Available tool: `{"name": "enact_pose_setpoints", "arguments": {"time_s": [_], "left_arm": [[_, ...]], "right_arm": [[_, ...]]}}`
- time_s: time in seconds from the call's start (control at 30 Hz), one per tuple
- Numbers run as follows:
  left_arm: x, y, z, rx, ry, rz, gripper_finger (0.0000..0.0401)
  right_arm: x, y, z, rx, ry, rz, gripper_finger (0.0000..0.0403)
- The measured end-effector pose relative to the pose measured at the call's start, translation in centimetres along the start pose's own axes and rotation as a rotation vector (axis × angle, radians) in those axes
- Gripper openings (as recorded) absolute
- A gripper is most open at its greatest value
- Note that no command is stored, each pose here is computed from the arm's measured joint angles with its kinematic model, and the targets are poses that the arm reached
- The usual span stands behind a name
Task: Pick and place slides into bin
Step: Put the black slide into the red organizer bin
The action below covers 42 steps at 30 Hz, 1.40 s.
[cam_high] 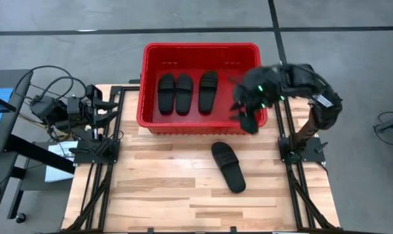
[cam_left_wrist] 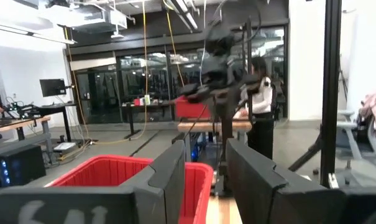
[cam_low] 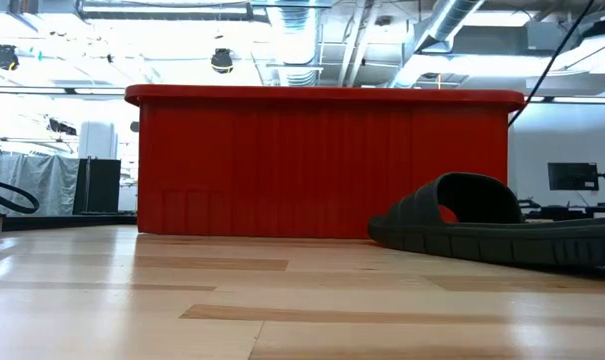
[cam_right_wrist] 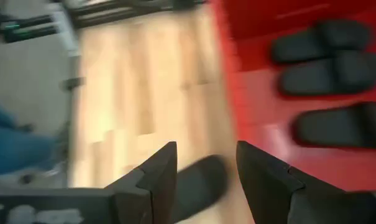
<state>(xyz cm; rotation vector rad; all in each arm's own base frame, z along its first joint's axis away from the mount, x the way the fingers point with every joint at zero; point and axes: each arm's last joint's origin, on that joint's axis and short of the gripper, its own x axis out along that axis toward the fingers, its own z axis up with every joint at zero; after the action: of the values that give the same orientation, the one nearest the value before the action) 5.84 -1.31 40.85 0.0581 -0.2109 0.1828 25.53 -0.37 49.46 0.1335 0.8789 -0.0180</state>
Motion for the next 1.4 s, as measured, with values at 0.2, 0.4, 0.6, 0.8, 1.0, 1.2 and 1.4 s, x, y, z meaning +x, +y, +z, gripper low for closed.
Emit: {"name": "enact_pose_setpoints", "arguments": {"time_s": [0.2,0.4,0.6,0.8,1.0,1.2,1.4], "left_arm": [[0.0,-0.1,-0.2,-0.038,0.021,-0.004,0.0108],[0.0,0.0,-0.2,-0.136,0.014,-0.003,0.0108],[0.0,0.0,-0.2,-0.173,0.013,-0.002,0.0108],[0.0,0.0,-0.1,-0.205,0.013,-0.002,0.0108],[0.0,-0.1,-0.1,-0.217,0.008,-0.038,0.0108],[0.0,-0.2,-0.1,-0.242,0.007,-0.063,0.0108],[0.0,-0.2,-0.1,-0.243,0.007,-0.063,0.0108]], "right_arm": [[0.5,5.8,-1.0,0.010,0.042,0.101,0.0157],[2.3,11.3,-2.1,-0.054,0.070,0.041,0.0161],[3.3,15.6,-3.8,-0.182,0.056,-0.025,0.0162],[5.0,17.7,-6.1,-0.279,0.134,-0.052,0.0162],[7.6,16.9,-10.0,-0.296,0.295,-0.151,0.0162],[11.2,15.4,-14.2,-0.275,0.473,-0.272,0.0162],[14.3,15.9,-16.3,-0.254,0.478,-0.274,0.0162]]}}
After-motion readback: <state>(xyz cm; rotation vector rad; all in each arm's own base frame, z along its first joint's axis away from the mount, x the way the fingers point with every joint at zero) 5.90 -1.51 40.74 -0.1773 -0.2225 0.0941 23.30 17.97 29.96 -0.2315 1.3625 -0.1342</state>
